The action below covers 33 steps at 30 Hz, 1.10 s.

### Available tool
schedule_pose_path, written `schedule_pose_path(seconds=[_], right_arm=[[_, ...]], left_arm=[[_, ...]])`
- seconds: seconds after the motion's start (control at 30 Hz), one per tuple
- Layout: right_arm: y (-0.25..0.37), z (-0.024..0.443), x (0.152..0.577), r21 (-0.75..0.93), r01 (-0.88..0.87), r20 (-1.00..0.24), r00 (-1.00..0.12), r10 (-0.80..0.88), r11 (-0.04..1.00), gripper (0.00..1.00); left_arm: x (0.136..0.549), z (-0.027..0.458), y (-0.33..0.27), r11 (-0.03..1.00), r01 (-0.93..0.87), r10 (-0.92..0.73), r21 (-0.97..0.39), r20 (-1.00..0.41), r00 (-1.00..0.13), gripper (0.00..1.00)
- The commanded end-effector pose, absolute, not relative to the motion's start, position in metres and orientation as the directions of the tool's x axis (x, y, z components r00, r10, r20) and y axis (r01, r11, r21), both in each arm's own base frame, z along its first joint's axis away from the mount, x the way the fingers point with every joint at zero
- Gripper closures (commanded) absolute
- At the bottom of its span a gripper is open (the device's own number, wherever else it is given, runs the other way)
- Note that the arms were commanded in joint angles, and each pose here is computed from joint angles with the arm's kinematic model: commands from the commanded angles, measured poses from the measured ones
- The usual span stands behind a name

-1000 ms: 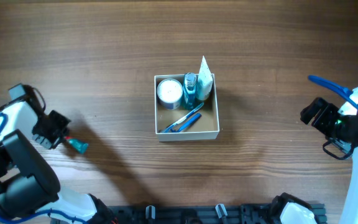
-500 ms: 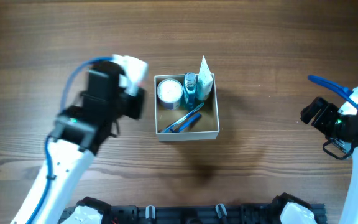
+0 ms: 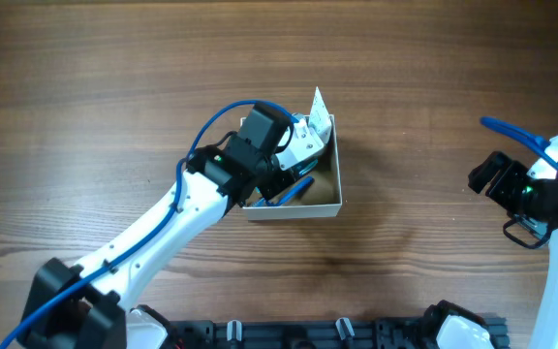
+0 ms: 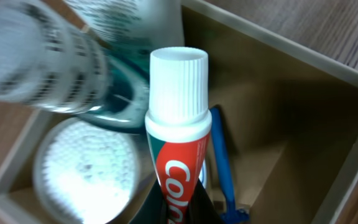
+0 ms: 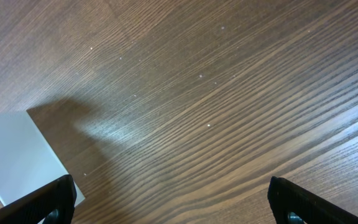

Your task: Pack container

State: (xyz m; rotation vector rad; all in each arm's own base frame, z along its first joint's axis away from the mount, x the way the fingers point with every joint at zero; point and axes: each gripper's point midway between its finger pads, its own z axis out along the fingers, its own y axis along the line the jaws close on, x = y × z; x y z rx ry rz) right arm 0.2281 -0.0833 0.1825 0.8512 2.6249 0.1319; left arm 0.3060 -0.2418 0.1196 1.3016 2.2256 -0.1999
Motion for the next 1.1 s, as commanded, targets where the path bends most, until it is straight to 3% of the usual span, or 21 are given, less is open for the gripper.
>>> schedule_pose_path(seconds=[0.0, 0.13, 0.2, 0.23, 0.43, 0.53, 0.6, 0.67, 0.73, 0.8, 0.87, 1.07], right_arm=[[-0.083, 0.186, 0.231, 0.209, 0.529, -0.333, -0.752, 0.569, 0.822, 0.0], [-0.083, 0.186, 0.231, 0.209, 0.529, -0.333, -0.752, 0.569, 0.822, 0.0], [-0.083, 0.186, 0.231, 0.209, 0.529, -0.333, -0.752, 0.569, 0.822, 0.0], [-0.083, 0.186, 0.231, 0.209, 0.529, -0.333, -0.752, 0.569, 0.822, 0.0], [-0.083, 0.186, 0.231, 0.209, 0.529, -0.333, -0.752, 0.568, 0.823, 0.0], [-0.084, 0.187, 0.235, 0.204, 0.505, -0.352, -0.761, 0.544, 0.839, 0.0], [-0.081, 0.19, 0.241, 0.218, 0.457, -0.377, -0.776, 0.506, 0.863, 0.0], [-0.051, 0.202, 0.262, 0.295, 0.249, -0.445, -0.818, 0.363, 0.923, 0.0], [-0.035, 0.205, 0.274, 0.242, 0.157, -0.491, -0.831, 0.26, 0.958, 0.0], [-0.02, 0.209, 0.29, 0.158, 0.093, -0.544, -0.823, 0.165, 0.983, 0.0], [-0.008, 0.21, 0.308, 0.097, 0.073, -0.583, -0.804, 0.116, 0.993, 0.0], [0.014, 0.192, 0.368, 0.071, 0.021, -0.634, -0.771, 0.061, 0.997, 0.0]], left_arm=[[0.299, 0.107, -0.254, 0.472, 0.878, 0.769, 0.08, -0.524, -0.366, 0.96], [0.294, 0.09, -0.251, 0.469, 0.882, 0.787, 0.051, -0.477, -0.391, 0.95], [0.294, 0.089, -0.251, 0.468, 0.882, 0.788, 0.049, -0.474, -0.392, 0.81], [0.294, 0.089, -0.251, 0.468, 0.882, 0.788, 0.049, -0.474, -0.392, 0.68], [0.294, 0.102, -0.251, 0.477, 0.877, 0.774, 0.06, -0.501, -0.387, 0.48], [0.298, 0.148, -0.241, 0.571, 0.815, 0.697, 0.101, -0.584, -0.416, 0.43], [0.301, 0.181, -0.214, 0.691, 0.71, 0.613, 0.134, -0.628, -0.479, 0.39], [0.307, 0.203, -0.175, 0.819, 0.566, 0.472, 0.089, -0.664, -0.58, 0.29], [0.323, 0.205, -0.14, 0.904, 0.426, 0.34, 0.041, -0.672, -0.658, 0.29], [0.344, 0.203, -0.093, 0.967, 0.253, 0.19, 0.005, -0.675, -0.713, 0.23], [0.357, 0.201, -0.063, 0.986, 0.164, 0.121, 0.002, -0.681, -0.722, 0.0], [0.383, 0.19, -0.006, 0.983, -0.133, -0.186, -0.13, -0.677, -0.712, 0.0]])
